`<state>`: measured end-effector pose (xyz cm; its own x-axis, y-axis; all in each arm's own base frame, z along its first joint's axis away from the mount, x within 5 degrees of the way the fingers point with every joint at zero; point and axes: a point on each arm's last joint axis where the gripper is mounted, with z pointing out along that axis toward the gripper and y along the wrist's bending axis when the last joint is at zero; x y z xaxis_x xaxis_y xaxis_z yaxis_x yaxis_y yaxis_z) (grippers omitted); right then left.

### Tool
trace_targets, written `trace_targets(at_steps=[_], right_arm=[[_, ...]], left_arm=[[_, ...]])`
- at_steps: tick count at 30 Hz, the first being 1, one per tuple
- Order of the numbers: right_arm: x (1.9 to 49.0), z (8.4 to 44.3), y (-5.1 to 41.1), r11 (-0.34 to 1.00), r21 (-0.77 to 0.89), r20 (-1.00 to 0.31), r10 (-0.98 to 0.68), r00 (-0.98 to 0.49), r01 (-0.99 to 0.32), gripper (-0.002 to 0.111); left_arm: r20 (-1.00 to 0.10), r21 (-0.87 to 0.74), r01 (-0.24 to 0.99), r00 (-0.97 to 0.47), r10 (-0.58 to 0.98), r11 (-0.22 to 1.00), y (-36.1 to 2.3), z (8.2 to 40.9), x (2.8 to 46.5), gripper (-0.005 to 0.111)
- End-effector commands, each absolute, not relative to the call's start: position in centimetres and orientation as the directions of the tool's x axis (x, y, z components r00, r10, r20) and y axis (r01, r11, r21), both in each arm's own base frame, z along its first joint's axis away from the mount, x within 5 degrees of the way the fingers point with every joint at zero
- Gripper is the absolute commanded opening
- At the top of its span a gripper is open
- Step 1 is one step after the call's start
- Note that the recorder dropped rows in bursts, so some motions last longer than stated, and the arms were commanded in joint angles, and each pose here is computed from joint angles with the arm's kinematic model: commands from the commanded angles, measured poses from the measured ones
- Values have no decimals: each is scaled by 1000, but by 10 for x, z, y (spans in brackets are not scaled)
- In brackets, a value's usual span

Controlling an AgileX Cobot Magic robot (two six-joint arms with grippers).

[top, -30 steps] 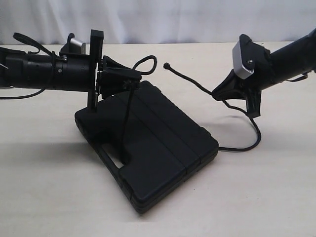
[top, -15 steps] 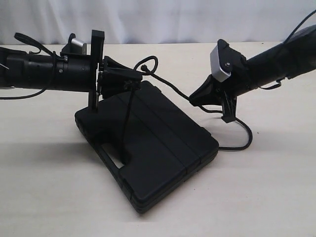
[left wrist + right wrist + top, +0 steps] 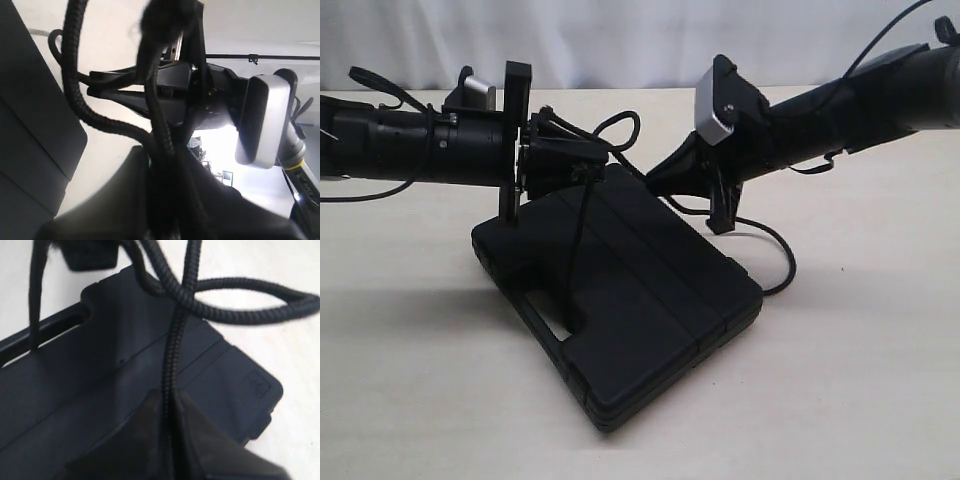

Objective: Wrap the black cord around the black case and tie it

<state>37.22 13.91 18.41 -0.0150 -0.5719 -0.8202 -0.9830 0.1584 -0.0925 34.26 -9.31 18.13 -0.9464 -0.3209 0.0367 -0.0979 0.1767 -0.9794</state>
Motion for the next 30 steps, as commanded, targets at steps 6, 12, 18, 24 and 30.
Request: trace_targets(at_steps=[6,12,18,24,30], right_arm=[[376,190,155,222,-117,-850,-526,-18,-968,5],[374,190,156,206,-107,-856,-517,-15,-973,5],[374,191,156,203,-105,-857,-515,-14,-974,5],[374,191,156,200,-104,-858,-513,-14,-974,5],[374,191,156,200,-104,-858,-513,-14,-974,5]], left_arm=[[-250,-947,196,-946,-205,253,-97,186,339,20],[-366,-906,314,-918,-154,284,-97,184,338,61],[-392,-894,333,-906,-161,299,-89,184,340,76],[-397,-888,306,-887,-237,342,-52,183,346,75],[-529,-821,421,-815,-237,386,-38,207,343,75]])
